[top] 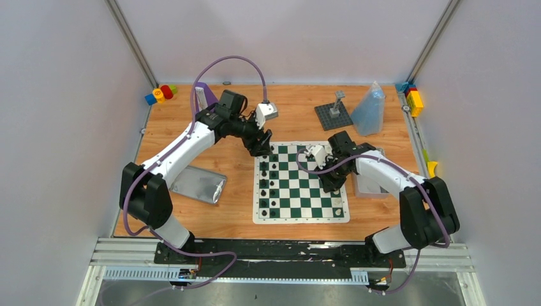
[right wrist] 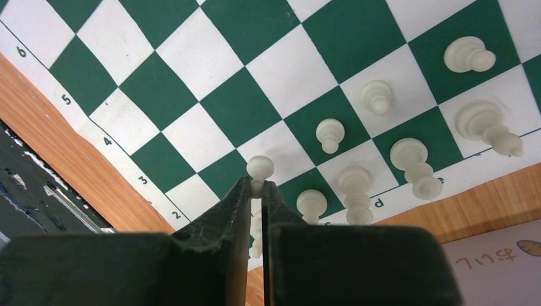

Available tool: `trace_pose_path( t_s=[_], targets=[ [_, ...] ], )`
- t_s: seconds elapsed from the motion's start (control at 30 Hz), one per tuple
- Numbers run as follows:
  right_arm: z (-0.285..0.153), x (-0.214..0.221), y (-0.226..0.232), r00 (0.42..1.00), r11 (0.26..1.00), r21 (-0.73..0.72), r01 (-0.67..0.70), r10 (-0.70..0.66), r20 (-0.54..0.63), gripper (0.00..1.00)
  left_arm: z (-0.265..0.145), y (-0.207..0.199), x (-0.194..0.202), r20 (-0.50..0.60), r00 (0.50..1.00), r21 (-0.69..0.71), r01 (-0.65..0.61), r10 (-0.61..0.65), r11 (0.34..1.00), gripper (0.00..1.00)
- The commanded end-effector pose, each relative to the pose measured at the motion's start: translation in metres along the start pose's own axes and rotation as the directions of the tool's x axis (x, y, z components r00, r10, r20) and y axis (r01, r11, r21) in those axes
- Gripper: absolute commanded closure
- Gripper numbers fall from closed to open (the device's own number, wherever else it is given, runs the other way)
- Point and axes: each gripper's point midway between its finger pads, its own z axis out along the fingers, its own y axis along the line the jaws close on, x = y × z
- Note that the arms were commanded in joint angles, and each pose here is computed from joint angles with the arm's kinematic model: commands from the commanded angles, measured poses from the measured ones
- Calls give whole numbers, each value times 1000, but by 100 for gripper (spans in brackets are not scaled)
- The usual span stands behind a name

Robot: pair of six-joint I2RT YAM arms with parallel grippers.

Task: Set up the chess pieces on the board
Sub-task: Place the chess piece on the chessboard.

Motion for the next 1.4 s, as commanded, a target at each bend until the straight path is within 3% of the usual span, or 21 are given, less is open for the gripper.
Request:
trace_pose_path(
  t_s=[0.0, 0.77, 1.17, 1.37],
  targets=[
    [5, 7, -5, 998, 999, 38, 37, -35, -46, 100, -14, -5, -18, 45, 999, -10, -22, 22, 1000, 21],
    [16, 12, -8, 994, 997, 71, 38, -31, -105, 99, -15, -8, -17, 48, 999, 0, -22, 22, 1000, 21],
    [6, -4, -8, 999, 996, 92, 16, -11, -50, 70, -15, -7, -15, 43, 999, -6, -27, 27, 1000, 20],
    [-16, -28, -7, 999, 993, 119, 10, -15, 38, 69, -16, -6, -14, 37, 999, -15, -34, 35, 999, 20]
  ],
)
